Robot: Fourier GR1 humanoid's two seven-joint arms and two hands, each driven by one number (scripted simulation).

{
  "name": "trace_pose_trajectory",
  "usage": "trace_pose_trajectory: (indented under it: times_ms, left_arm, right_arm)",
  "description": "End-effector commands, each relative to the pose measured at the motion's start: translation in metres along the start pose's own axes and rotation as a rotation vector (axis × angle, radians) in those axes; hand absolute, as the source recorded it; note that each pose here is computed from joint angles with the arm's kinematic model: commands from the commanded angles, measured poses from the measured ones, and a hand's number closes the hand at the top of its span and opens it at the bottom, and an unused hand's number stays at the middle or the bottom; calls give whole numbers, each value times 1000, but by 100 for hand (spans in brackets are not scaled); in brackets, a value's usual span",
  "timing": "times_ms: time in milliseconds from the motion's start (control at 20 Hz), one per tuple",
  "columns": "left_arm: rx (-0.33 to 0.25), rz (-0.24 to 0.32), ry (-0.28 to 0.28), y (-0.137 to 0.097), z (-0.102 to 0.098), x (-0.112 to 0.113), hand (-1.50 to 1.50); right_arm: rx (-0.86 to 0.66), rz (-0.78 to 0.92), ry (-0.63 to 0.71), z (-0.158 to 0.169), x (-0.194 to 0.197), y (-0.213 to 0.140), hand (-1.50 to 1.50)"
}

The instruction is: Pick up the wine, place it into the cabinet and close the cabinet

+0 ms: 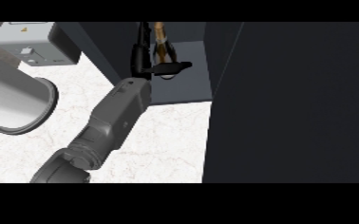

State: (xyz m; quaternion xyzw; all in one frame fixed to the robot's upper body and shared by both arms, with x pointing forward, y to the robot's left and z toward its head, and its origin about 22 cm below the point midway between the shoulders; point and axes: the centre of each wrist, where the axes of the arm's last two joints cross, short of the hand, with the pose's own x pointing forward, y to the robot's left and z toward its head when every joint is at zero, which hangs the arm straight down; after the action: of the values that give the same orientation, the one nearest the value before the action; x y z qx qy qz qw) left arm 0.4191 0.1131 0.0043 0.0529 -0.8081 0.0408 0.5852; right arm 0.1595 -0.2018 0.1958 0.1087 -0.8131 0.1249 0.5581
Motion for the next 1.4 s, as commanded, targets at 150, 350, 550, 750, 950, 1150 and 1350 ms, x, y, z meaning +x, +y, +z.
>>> trace_pose_trajectory:
  times_ms: [150, 350, 550, 750, 950, 1150, 1350]
  left_arm:
    - [-4, 32, 32, 6, 7, -8, -150]
    - [-18, 88, 37, 13, 9, -12, -150]
    - [3, 129, 34, 9, 11, -12, -150]
    - [-12, 178, 36, 9, 10, -11, -150]
    - [8, 181, 33, 15, 23, -22, -150]
    - [-17, 181, 46, 11, 28, -21, -150]
    - [-38, 190, 44, 4, 47, -24, -150]
  right_arm:
    - [7, -26, -18, 11, 9, 5, -150]
    - [2, -22, 2, 15, 17, 4, -150]
    - [9, -43, -17, 5, 14, 13, -150]
    - [0, -38, -5, 7, 11, 11, -150]
    - [-1, -28, -19, 8, 18, 5, -150]
    - [-5, -8, 11, -2, 9, 8, -150]
    - [15, -13, -12, 4, 19, 18, -150]
